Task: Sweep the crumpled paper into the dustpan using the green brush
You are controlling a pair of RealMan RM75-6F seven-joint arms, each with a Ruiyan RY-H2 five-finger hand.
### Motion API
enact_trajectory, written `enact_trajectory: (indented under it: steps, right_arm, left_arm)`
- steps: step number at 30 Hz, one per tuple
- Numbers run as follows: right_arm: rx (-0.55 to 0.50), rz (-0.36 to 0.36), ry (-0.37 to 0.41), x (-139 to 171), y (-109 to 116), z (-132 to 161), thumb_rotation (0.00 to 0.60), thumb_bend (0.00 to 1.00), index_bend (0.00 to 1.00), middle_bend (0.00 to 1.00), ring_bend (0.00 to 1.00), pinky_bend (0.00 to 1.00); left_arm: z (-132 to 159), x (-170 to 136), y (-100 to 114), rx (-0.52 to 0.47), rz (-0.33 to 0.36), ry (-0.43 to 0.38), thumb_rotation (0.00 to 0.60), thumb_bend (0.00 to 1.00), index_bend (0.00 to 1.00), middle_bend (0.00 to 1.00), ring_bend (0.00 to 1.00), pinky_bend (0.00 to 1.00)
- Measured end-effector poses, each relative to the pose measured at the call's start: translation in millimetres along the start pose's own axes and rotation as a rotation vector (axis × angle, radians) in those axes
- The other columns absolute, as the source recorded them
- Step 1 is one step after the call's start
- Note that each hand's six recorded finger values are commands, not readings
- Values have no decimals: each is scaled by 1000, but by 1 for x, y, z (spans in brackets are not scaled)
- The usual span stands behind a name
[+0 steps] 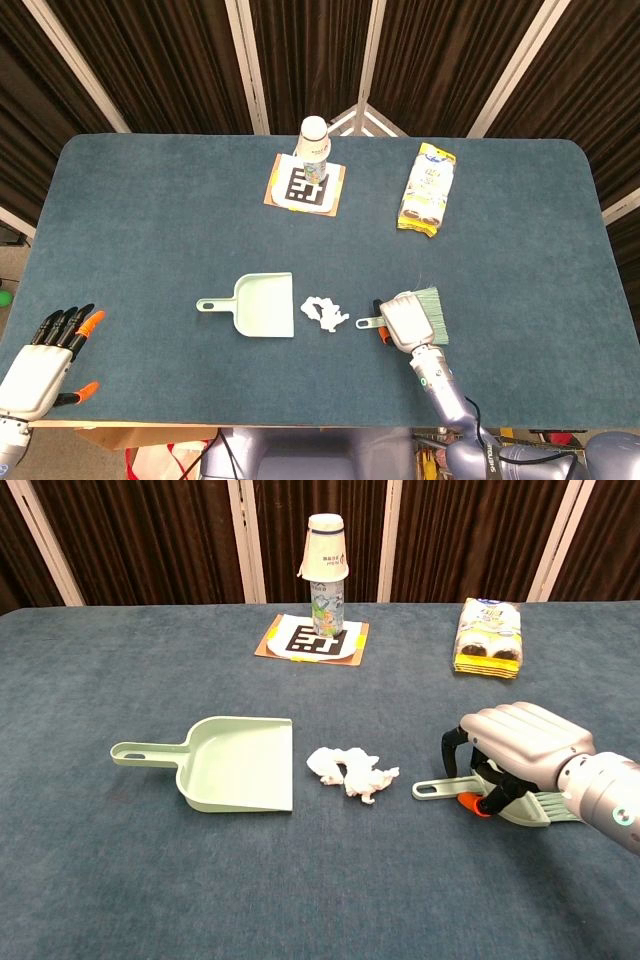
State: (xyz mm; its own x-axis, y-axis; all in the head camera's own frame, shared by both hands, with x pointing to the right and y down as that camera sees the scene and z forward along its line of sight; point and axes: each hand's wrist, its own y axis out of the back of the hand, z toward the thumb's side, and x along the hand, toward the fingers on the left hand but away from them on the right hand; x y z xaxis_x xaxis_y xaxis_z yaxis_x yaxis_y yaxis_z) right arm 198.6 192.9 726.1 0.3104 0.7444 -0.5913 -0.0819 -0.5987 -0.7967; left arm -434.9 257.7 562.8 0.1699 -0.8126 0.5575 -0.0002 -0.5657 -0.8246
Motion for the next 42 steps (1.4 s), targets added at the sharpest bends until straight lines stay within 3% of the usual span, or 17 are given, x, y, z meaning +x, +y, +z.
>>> enact_trajectory:
  steps: [8,14,27,38,42]
  right_arm:
    - [6,18,-14,3,-5,-7,600,483,680,900,919,885]
    - [-11,9,-3,6,0,-5,600,523,717,900,919,885]
    - [-218,-71,17,3,58,6,600,588,757,900,919,885]
    - [-307,-131,32,8,104,3,600,607,782,900,919,885]
    - [-317,-149,35,11,116,2,600,607,783,900,919,885]
  left_arm:
    - [0,0,0,-2,0,0,600,0,0,0,0,0]
    - [0,0,0,-1,0,-1,600,0,0,0,0,0]
    - [10,3,1,37,-28,-30,600,0,0,0,0,0]
    - [51,35,21,75,-38,-120,600,0,0,0,0,5]
    - [69,52,27,120,-41,-154,600,57,8,20,45,166]
